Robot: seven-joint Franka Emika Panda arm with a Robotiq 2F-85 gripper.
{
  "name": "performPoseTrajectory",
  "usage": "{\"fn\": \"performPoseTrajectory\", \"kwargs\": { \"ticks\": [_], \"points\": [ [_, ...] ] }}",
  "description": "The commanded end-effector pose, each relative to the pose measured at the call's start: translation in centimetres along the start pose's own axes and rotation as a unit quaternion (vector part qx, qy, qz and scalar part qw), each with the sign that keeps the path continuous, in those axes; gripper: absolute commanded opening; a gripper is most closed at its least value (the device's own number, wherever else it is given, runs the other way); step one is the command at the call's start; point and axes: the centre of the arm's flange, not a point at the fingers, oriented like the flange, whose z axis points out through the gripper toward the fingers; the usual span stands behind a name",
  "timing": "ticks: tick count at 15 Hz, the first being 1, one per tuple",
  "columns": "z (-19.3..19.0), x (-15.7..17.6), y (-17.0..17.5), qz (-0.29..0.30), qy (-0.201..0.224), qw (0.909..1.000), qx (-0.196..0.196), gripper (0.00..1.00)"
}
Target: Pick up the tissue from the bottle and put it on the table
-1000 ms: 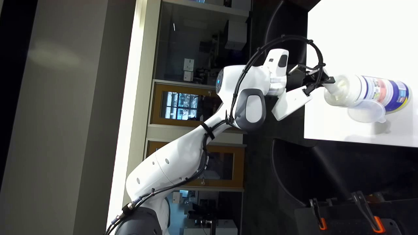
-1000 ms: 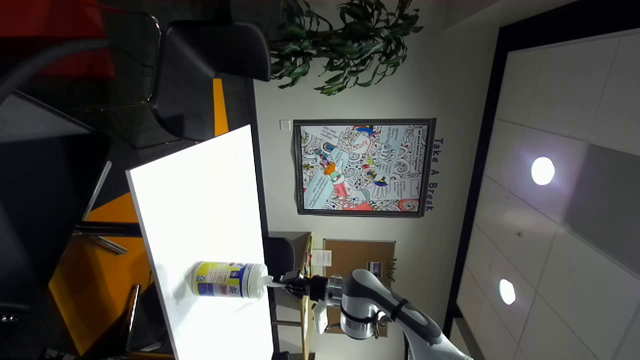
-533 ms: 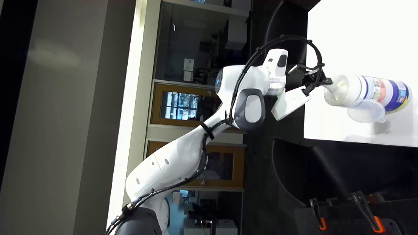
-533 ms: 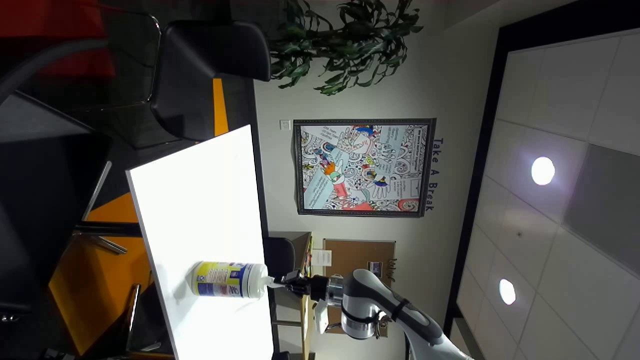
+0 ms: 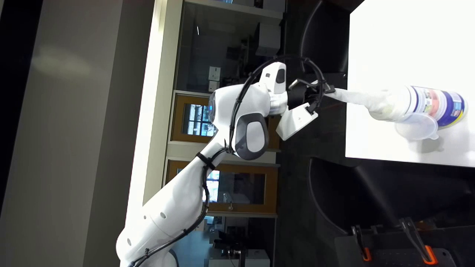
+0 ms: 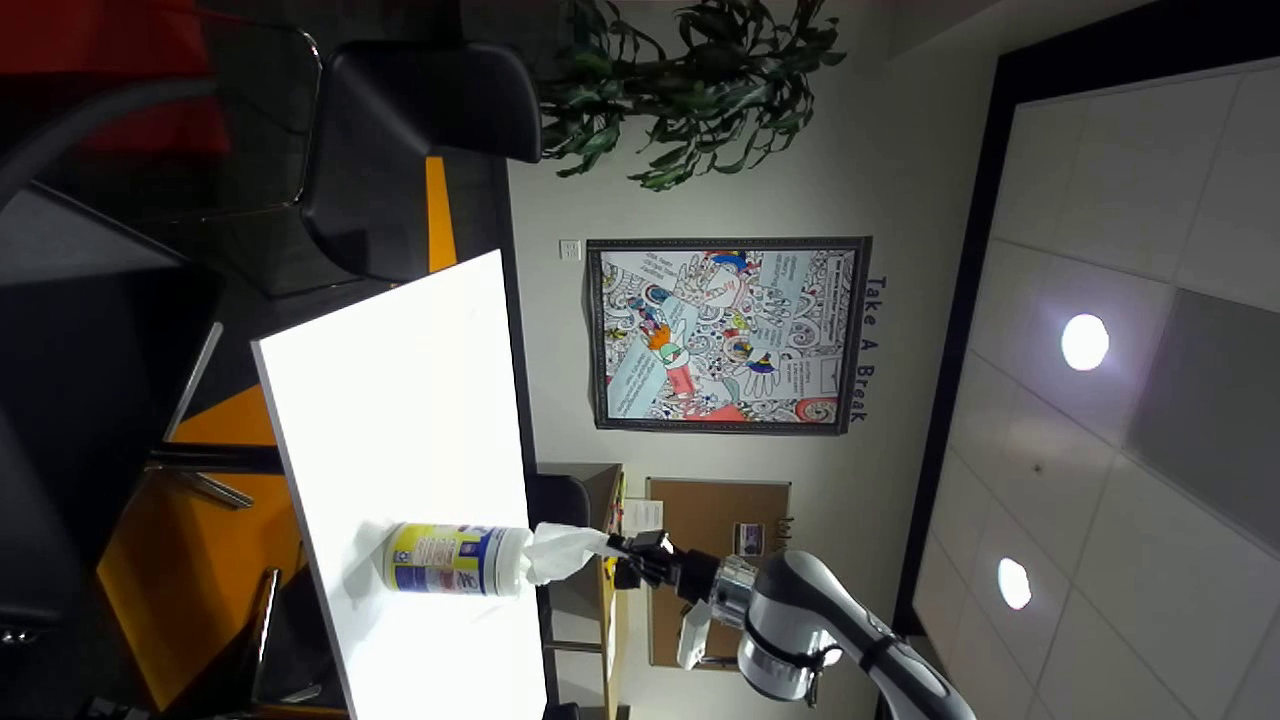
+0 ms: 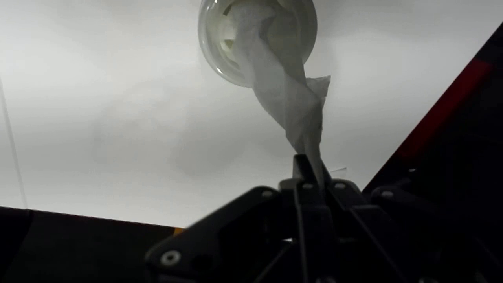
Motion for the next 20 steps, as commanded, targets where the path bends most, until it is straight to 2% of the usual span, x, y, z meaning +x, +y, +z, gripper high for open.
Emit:
{"fn": "performPoseTrajectory", "kwargs": {
  "ticks": [1,5,9,13,18,20],
  "points": [
    [-5.9,-1.4,-1.1,-0.004,0.069,0.9974,0.021,0.00],
    [-11.2,-1.7,-1.2,0.000,0.137,0.9901,0.029,0.00],
    [-13.7,-1.6,1.1,0.047,0.170,0.9843,-0.007,0.00],
    [-12.8,-2.4,6.4,0.132,0.164,0.9765,-0.045,0.00],
    [-9.2,-4.9,12.6,0.236,0.140,0.9582,-0.080,0.00],
    [-7.7,-5.6,14.4,0.254,0.141,0.9526,-0.091,0.00]
  ]
}}
